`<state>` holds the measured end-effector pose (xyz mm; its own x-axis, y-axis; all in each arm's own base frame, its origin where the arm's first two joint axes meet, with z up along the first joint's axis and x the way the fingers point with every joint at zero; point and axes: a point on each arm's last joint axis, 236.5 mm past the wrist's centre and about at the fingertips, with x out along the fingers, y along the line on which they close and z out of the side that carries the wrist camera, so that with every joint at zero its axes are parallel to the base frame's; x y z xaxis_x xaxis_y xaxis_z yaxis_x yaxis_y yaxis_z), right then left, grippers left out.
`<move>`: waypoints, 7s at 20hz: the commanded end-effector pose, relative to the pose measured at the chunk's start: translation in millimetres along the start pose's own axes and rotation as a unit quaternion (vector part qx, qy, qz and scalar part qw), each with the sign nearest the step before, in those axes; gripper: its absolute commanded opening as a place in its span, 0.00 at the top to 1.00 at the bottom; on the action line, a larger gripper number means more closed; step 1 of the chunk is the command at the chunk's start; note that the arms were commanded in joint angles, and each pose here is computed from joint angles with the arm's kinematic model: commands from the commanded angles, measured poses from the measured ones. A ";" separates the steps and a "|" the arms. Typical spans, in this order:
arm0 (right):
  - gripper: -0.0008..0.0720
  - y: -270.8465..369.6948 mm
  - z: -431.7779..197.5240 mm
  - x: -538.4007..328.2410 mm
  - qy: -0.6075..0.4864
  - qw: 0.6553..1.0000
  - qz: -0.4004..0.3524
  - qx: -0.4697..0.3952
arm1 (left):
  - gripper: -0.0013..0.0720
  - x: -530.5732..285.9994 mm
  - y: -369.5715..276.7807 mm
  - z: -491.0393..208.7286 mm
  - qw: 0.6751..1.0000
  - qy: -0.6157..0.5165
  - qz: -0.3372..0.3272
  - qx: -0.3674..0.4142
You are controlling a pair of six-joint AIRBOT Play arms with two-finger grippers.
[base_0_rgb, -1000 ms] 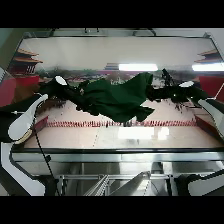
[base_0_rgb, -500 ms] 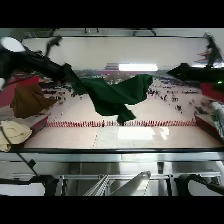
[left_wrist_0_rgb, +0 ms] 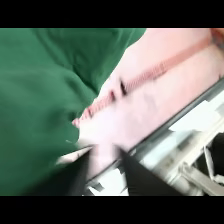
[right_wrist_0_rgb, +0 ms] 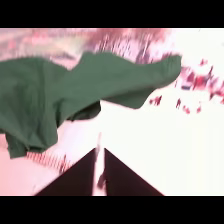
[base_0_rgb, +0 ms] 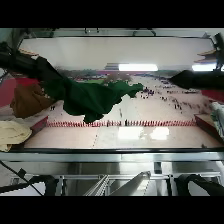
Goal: Fold the shirts.
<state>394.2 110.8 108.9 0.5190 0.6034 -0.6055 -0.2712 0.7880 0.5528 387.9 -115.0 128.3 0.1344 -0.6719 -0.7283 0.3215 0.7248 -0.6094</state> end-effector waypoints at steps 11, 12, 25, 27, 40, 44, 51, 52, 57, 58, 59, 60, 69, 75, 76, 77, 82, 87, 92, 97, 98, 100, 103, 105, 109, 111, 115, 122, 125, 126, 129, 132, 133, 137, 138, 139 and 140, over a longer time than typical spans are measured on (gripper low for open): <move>0.26 -58.4 -18.7 179.1 0.080 0.982 0.043 0.168 | 0.27 -0.9 178.2 -89.0 0.967 0.093 0.012 -0.238; 0.26 -61.3 -15.5 187.7 0.084 0.978 0.045 0.183 | 0.27 -2.3 189.2 -92.0 0.964 0.089 0.019 -0.250; 0.43 -60.9 3.6 237.8 0.060 0.950 0.102 0.289 | 0.27 74.9 250.6 -52.5 0.970 0.064 0.049 -0.231; 0.79 -58.3 6.1 240.1 0.055 0.946 0.110 0.300 | 0.63 78.5 250.5 -39.2 0.973 0.059 0.054 -0.215; 0.96 126.0 133.4 -78.5 -0.180 0.970 0.107 -0.122 | 0.94 -149.9 -54.8 67.1 0.964 -0.225 0.038 0.135; 0.96 214.1 100.5 -222.0 -0.307 0.909 0.029 -0.280 | 0.94 -252.9 -206.5 12.7 0.873 -0.378 0.125 0.282; 0.96 211.3 94.9 -270.1 -0.365 0.877 -0.058 -0.309 | 0.94 -253.8 -224.4 -22.4 0.862 -0.394 0.144 0.284; 0.96 190.3 102.3 -242.6 -0.334 0.897 -0.055 -0.284 | 0.94 -231.5 -194.9 -14.6 0.890 -0.360 0.127 0.251; 0.96 29.8 93.3 -55.6 -0.138 0.979 -0.071 -0.131 | 0.94 -109.5 -27.4 32.1 0.969 -0.209 0.058 0.121; 0.96 -5.6 81.7 -20.1 -0.107 0.986 -0.081 -0.098 | 0.94 -76.9 8.0 41.3 0.978 -0.182 0.044 0.095; 0.96 -38.7 71.2 12.5 -0.086 0.989 -0.094 -0.069 | 0.93 -43.3 36.4 47.4 0.985 -0.152 0.027 0.077; 0.96 -72.7 64.6 41.4 -0.075 0.990 -0.112 -0.043 | 0.93 -6.6 62.6 52.7 0.991 -0.120 0.010 0.060; 0.27 -127.5 71.1 62.1 -0.058 0.991 -0.115 0.024 | 0.00 65.4 141.0 98.3 0.997 -0.038 -0.045 -0.048; 0.40 -132.3 -30.8 -20.7 0.095 0.987 -0.078 0.099 | 0.01 -0.3 137.9 28.4 0.995 -0.023 -0.055 -0.085; 0.40 -139.4 -59.4 -29.3 0.109 0.982 -0.077 0.135 | 0.12 -5.1 132.0 14.4 0.994 -0.023 -0.057 -0.087; 0.40 -145.4 -85.3 -33.9 0.116 0.976 -0.079 0.168 | 0.25 -8.9 127.4 1.4 0.995 -0.025 -0.057 -0.082; 0.40 -151.6 -182.5 -22.1 0.159 0.950 -0.067 0.262 | 0.26 -18.8 111.6 -55.9 0.991 -0.035 -0.055 -0.116; 0.40 -132.5 -218.7 -2.9 0.180 0.935 -0.029 0.303 | 0.26 -44.9 124.7 -78.2 0.982 -0.101 -0.019 -0.157; 0.40 -111.2 -230.3 32.8 0.192 0.931 0.000 0.312 | 0.26 -51.6 139.4 -97.7 0.971 -0.127 -0.011 -0.200; 0.40 -110.4 -207.0 79.5 0.132 0.934 0.020 0.330 | 0.26 -39.9 157.4 -103.3 0.964 -0.139 0.001 -0.227; 0.40 -114.1 -199.5 82.7 0.114 0.934 0.019 0.338 | 0.26 -37.6 161.1 -104.0 0.962 -0.143 0.005 -0.232; 0.58 -113.6 -188.1 84.2 0.091 0.937 0.029 0.337 | 0.26 -31.4 173.3 -112.7 0.961 -0.136 0.026 -0.241; 0.96 -113.3 -186.4 84.4 0.089 0.937 0.031 0.336 | 0.26 -18.3 194.9 -134.0 0.961 -0.097 0.053 -0.255; 0.96 -112.0 -186.7 84.3 0.090 0.941 0.034 0.325 | 0.26 -4.6 201.9 -141.4 0.958 -0.076 0.034 -0.273; 0.96 -110.1 -186.2 84.3 0.090 0.941 0.038 0.325 | 0.08 32.0 208.2 -154.8 0.954 -0.022 -0.007 -0.298; 0.96 -108.9 -185.6 84.0 0.090 0.941 0.039 0.324 | 0.09 52.2 209.7 -154.0 0.955 0.007 -0.021 -0.297; 0.96 -105.4 -181.3 81.2 0.086 0.943 0.043 0.318 | 0.11 94.7 198.5 -151.5 0.954 0.079 -0.054 -0.284; 0.96 -89.7 -159.3 66.0 0.059 0.956 0.054 0.283 | 0.97 109.8 146.5 -152.0 0.949 0.181 -0.117 -0.230; 0.96 -74.4 -138.3 46.2 0.030 0.965 0.068 0.252 | 0.94 83.6 137.0 -140.2 0.957 0.165 -0.117 -0.210; 0.96 -71.2 -126.7 34.8 0.009 0.969 0.068 0.238 | 0.94 71.2 135.1 -135.8 0.961 0.153 -0.111 -0.203; 0.96 -74.6 -96.2 -2.3 -0.060 0.972 0.050 0.223 | 0.94 30.5 138.2 -127.9 0.971 0.094 -0.084 -0.201; 0.96 -58.3 -71.9 -42.3 -0.119 0.969 0.072 0.204 | 0.94 1.7 124.4 -122.0 0.970 0.027 -0.110 -0.216; 0.96 -41.8 -57.1 -60.5 -0.153 0.966 0.092 0.184 | 0.94 -16.1 99.1 -100.1 0.966 -0.034 -0.168 -0.195; 0.96 59.9 27.9 -188.9 -0.369 0.920 0.126 0.014 | 0.93 -165.3 -40.7 -23.8 0.874 -0.310 -0.373 0.003; 0.96 89.4 41.3 -221.9 -0.413 0.903 0.114 -0.038 | 0.93 -200.8 -80.2 -22.9 0.850 -0.350 -0.388 0.062; 0.96 120.7 51.8 -254.3 -0.452 0.882 0.086 -0.099 | 0.93 -228.3 -118.3 -27.8 0.832 -0.370 -0.397 0.113; 0.96 152.2 59.8 -284.3 -0.488 0.857 0.055 -0.154 | 0.93 -253.5 -158.9 -37.4 0.814 -0.384 -0.402 0.170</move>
<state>305.7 34.6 284.6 0.8761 0.4776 0.0656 -0.4220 0.6942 0.5831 345.9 -33.6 258.7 0.4343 -0.8995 0.0466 0.4966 0.1960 -0.8456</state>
